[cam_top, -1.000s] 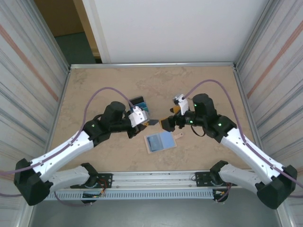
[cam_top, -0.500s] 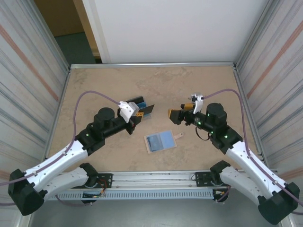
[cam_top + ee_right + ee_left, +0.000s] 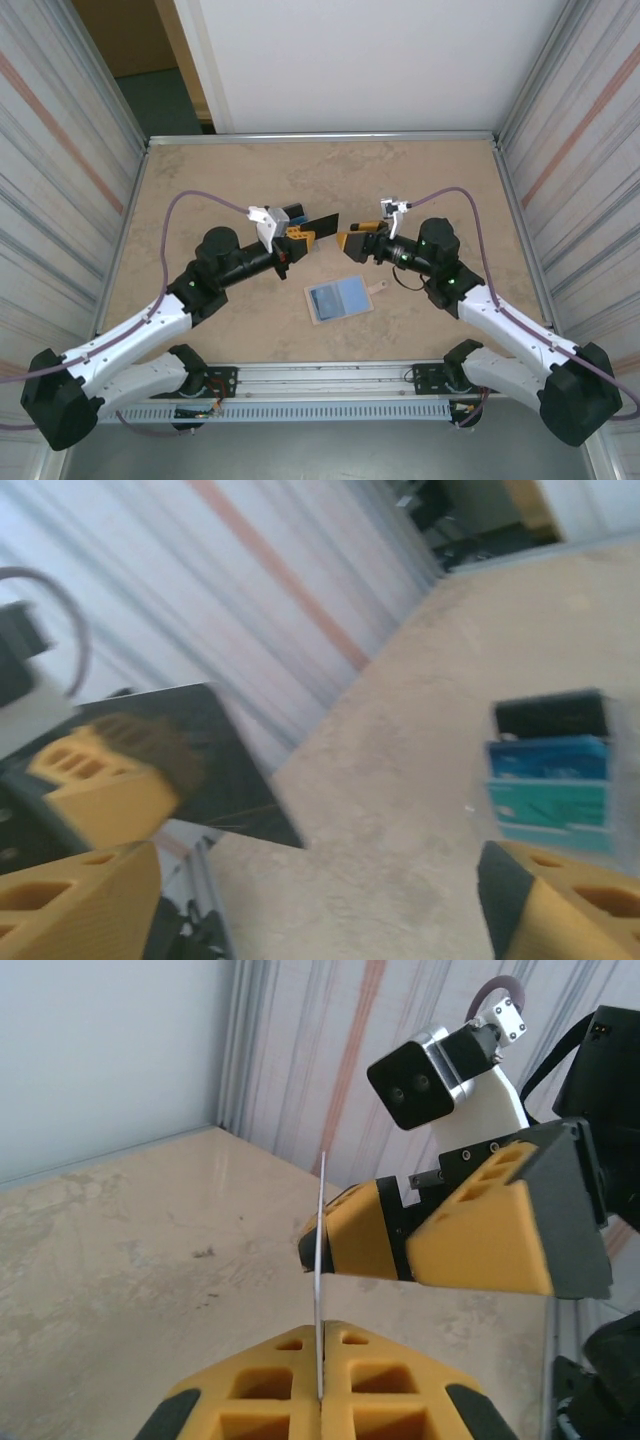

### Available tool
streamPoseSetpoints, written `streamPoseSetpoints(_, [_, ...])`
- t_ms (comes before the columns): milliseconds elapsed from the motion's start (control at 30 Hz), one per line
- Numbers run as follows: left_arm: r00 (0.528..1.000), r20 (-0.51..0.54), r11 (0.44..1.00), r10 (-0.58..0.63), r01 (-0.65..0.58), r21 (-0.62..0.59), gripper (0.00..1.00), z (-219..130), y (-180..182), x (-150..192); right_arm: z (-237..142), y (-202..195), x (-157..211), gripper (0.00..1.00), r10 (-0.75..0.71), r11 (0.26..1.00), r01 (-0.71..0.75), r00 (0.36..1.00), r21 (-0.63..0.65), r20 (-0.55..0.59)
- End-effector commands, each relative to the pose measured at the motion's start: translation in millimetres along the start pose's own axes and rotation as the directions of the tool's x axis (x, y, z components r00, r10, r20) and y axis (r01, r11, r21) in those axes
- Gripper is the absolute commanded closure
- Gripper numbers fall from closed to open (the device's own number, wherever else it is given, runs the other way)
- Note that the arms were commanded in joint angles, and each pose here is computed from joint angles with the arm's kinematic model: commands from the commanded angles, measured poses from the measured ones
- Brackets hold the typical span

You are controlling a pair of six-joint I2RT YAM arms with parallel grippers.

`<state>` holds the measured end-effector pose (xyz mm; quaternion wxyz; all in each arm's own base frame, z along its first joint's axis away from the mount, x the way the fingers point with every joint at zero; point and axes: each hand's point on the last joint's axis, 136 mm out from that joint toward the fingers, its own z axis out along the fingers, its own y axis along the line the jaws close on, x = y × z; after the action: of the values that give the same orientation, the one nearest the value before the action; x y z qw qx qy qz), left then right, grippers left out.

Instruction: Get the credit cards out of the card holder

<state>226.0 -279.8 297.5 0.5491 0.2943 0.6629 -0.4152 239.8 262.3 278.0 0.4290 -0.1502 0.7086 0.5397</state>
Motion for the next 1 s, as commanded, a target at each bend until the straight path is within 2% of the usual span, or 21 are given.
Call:
streamPoseSetpoints(0, [0.998,0.060,0.994,-0.032,0.025,0.103,1.00,-2.2,-15.9,-16.1,5.6,38.1,-8.5,0.27,-0.090,0.983,0.092,0.996,-0.160,0.019])
streamPoseSetpoints(100, [0.998,0.050,0.990,-0.036,0.029,0.137,1.00,-1.1,-20.9,-15.3,8.9,43.6,-8.1,0.38,-0.103,0.978,0.103,0.995,-0.183,0.010])
streamPoseSetpoints(333, [0.998,0.028,0.975,-0.048,0.041,0.216,1.00,1.5,-33.0,-12.6,7.5,52.0,-11.4,0.52,-0.126,0.967,0.128,0.992,-0.219,0.025])
streamPoseSetpoints(500, [0.999,0.018,0.975,-0.047,0.042,0.219,1.00,1.9,-32.5,-9.6,3.8,58.1,-13.9,0.64,-0.149,0.960,0.154,0.988,-0.232,0.037])
streamPoseSetpoints(600, [0.999,0.011,0.977,-0.052,0.049,0.209,1.00,2.5,-30.3,-7.8,1.8,61.1,-13.5,0.75,-0.165,0.956,0.168,0.986,-0.241,0.032])
streamPoseSetpoints(667, [0.998,0.011,0.978,-0.054,0.051,0.204,0.99,2.0,-29.3,-8.7,0.9,64.2,-11.6,0.88,-0.178,0.951,0.178,0.984,-0.253,0.021])
streamPoseSetpoints(700, [0.998,0.010,0.978,-0.056,0.053,0.202,0.97,1.7,-28.5,-8.7,1.0,64.4,-10.8,0.96,-0.183,0.950,0.181,0.983,-0.255,0.016])
streamPoseSetpoints(733, [0.998,0.008,0.978,-0.056,0.053,0.200,0.93,1.8,-27.9,-8.7,1.3,64.2,-9.8,1.00,-0.186,0.950,0.182,0.982,-0.253,0.008])
streamPoseSetpoints(833, [0.999,-0.004,0.978,-0.047,0.047,0.201,0.79,0.1,-26.9,-9.3,-3.3,67.2,-10.7,1.00,-0.206,0.949,0.202,0.978,-0.243,0.009])
streamPoseSetpoints(967, [0.999,-0.039,0.983,0.006,0.001,0.181,0.54,-7.0,-25.1,-11.4,-6.3,60.2,-6.3,1.00,-0.233,0.955,0.226,0.972,-0.194,-0.015])
